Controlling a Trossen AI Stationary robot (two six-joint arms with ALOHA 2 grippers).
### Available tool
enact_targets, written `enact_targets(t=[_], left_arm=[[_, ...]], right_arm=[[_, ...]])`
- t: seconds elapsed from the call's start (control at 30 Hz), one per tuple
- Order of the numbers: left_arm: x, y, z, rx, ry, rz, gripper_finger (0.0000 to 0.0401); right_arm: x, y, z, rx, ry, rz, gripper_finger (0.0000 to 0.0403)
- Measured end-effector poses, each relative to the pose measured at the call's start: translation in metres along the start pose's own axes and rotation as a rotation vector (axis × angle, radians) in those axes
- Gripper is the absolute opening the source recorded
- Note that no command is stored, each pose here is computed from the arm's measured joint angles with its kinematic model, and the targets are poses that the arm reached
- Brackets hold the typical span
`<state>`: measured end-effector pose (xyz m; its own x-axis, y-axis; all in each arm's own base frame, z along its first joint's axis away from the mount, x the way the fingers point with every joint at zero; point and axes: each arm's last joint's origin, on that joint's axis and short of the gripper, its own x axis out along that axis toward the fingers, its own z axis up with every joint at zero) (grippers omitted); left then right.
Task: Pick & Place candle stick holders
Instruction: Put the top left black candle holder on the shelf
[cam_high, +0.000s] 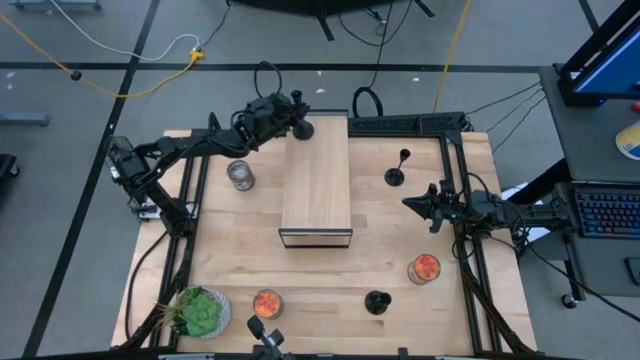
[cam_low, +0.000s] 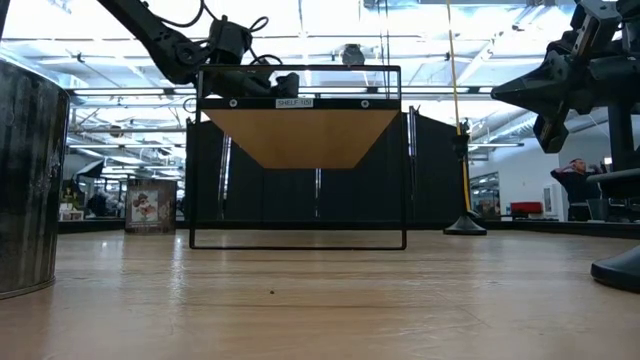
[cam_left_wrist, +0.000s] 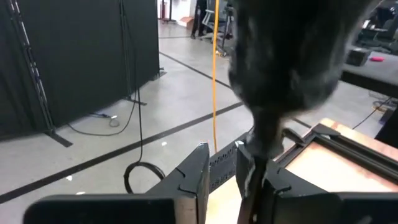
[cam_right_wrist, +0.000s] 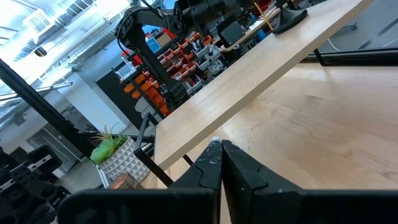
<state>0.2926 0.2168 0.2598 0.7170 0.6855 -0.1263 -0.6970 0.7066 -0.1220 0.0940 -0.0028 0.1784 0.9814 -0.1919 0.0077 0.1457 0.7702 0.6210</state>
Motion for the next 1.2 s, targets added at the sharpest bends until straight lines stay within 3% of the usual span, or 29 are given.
enact_targets(t=[0.43, 0.7, 1.2], left_arm=[[0.0, 0.0, 0.0, 0.0, -0.005, 0.008, 0.0171], [-0.003, 0.002, 0.005, 0.001, -0.029, 0.094, 0.0224], [-0.016, -0.008, 0.019, 0.037, -0.047, 0.045, 0.0251]], right_arm=[[0.0, 0.0, 0.0, 0.001, 0.0, 0.0, 0.0], [0.0, 0.0, 0.0, 0.0, 0.0, 0.0, 0.0], [0.0, 0.0, 0.0, -0.002, 0.0, -0.001, 0.0]])
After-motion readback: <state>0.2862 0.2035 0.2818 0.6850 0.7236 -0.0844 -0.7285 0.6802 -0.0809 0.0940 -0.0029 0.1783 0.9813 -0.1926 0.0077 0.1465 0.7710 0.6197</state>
